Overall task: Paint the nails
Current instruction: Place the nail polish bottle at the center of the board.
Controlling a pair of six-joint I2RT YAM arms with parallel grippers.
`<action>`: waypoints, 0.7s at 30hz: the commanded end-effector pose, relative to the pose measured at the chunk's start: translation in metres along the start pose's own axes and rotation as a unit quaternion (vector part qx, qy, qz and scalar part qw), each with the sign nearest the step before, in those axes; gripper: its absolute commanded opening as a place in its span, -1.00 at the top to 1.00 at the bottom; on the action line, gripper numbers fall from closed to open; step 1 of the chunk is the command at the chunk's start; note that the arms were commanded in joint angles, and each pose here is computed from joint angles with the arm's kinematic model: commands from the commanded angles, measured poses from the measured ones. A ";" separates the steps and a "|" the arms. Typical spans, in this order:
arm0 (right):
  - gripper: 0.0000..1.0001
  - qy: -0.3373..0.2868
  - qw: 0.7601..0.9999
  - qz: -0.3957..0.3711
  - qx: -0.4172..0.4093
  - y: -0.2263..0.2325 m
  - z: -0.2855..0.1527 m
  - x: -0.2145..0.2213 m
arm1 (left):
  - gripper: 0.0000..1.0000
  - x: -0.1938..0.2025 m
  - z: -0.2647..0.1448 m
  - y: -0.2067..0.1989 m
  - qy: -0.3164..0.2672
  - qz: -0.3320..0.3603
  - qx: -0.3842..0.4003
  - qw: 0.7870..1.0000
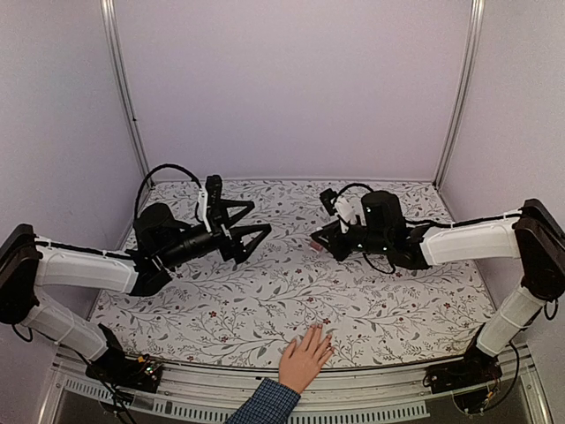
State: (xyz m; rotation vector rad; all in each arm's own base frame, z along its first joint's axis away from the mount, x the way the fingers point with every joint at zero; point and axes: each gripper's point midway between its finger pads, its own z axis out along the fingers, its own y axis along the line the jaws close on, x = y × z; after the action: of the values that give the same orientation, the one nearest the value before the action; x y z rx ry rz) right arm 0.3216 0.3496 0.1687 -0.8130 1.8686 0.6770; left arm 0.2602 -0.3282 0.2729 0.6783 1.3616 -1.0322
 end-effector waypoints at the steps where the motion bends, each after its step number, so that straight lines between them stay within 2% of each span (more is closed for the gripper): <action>1: 0.97 -0.039 0.999 0.021 0.028 -0.024 0.015 0.001 | -1.00 0.003 -0.009 0.015 0.002 -0.005 -0.035 0.999; 9: 0.93 -0.024 0.998 0.028 0.044 -0.037 0.042 0.037 | -0.99 0.008 -0.010 0.022 0.006 -0.005 -0.044 0.999; 21: 0.90 0.003 0.998 0.032 0.059 -0.046 0.058 0.075 | -1.00 0.015 -0.008 0.027 0.011 -0.012 -0.046 0.999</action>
State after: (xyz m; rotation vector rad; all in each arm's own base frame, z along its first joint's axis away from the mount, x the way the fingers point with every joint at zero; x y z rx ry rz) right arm 0.3587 0.3469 0.0771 -0.7095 1.9434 0.6111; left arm 0.2730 -0.3168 0.2548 0.6279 1.4265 -0.9829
